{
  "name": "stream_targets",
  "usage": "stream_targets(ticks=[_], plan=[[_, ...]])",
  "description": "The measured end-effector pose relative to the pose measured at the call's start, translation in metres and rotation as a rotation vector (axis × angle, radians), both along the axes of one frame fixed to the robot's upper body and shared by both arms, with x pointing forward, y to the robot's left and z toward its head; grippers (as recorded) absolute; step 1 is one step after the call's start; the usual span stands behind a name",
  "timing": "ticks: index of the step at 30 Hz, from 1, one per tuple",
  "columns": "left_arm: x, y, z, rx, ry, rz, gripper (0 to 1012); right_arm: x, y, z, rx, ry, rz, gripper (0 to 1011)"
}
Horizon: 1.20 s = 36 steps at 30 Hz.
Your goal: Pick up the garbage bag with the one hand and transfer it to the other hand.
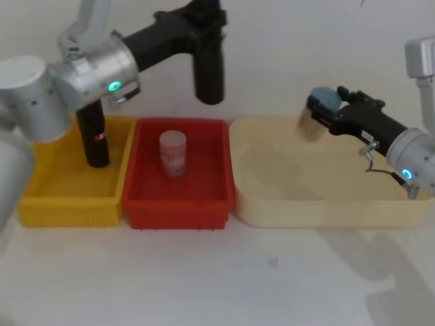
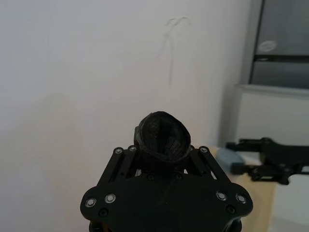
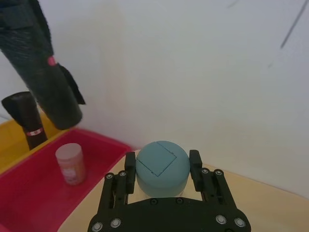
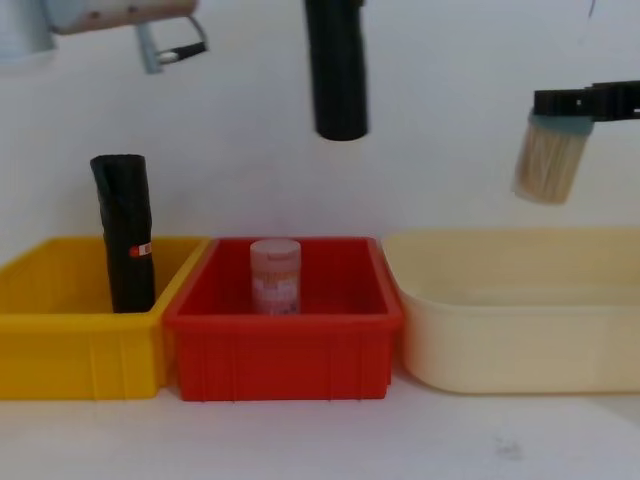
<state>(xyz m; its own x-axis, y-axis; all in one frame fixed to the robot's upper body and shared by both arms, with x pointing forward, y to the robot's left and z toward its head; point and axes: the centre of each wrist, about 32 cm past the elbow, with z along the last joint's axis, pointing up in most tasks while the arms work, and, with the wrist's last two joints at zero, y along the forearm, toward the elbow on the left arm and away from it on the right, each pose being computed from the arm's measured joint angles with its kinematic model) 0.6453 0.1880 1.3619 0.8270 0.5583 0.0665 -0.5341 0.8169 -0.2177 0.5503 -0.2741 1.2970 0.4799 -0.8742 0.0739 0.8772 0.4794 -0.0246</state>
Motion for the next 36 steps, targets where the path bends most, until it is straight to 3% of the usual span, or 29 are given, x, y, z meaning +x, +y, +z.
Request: stream_targets(ticks=[2, 5, 6, 7, 8, 9, 16, 25, 36], plan=[[0.0062, -0.0072, -0.0006, -0.009, 0.009, -0.019, 351, 0.001, -0.002, 0.000, 0.002, 0.000, -0.005, 647], [0.0207, -0.0247, -0.0022, -0.030, 0.027, -0.071, 351, 0.003, -0.006, 0.000, 0.005, 0.001, -0.012, 666], [0.0283, -0.0328, -0.0035, -0.043, 0.033, -0.098, 351, 0.003, -0.006, 0.000, 0.006, 0.001, -0.013, 684], [0.0328, -0.0404, -0.0002, -0.051, 0.031, -0.118, 351, 0.004, -0.008, 0.000, 0.007, 0.002, -0.016, 713], [0.0381, -0.0438, -0.0047, -0.055, 0.049, -0.126, 351, 0.004, -0.008, -0.001, 0.007, 0.003, -0.017, 762], [0.0447, -0.0535, -0.0057, -0.070, 0.054, -0.157, 351, 0.005, -0.009, -0.001, 0.008, 0.003, -0.018, 796], [0.0609, -0.0837, -0.0079, -0.091, 0.082, -0.233, 351, 0.007, -0.014, -0.001, 0.011, 0.005, -0.027, 982], [0.0662, -0.1026, -0.0072, -0.095, 0.092, -0.279, 351, 0.003, -0.014, 0.001, 0.015, -0.023, -0.005, 1000], [0.0672, -0.1109, -0.0067, -0.092, 0.097, -0.298, 351, -0.007, -0.008, 0.013, 0.017, -0.129, 0.050, 1000]])
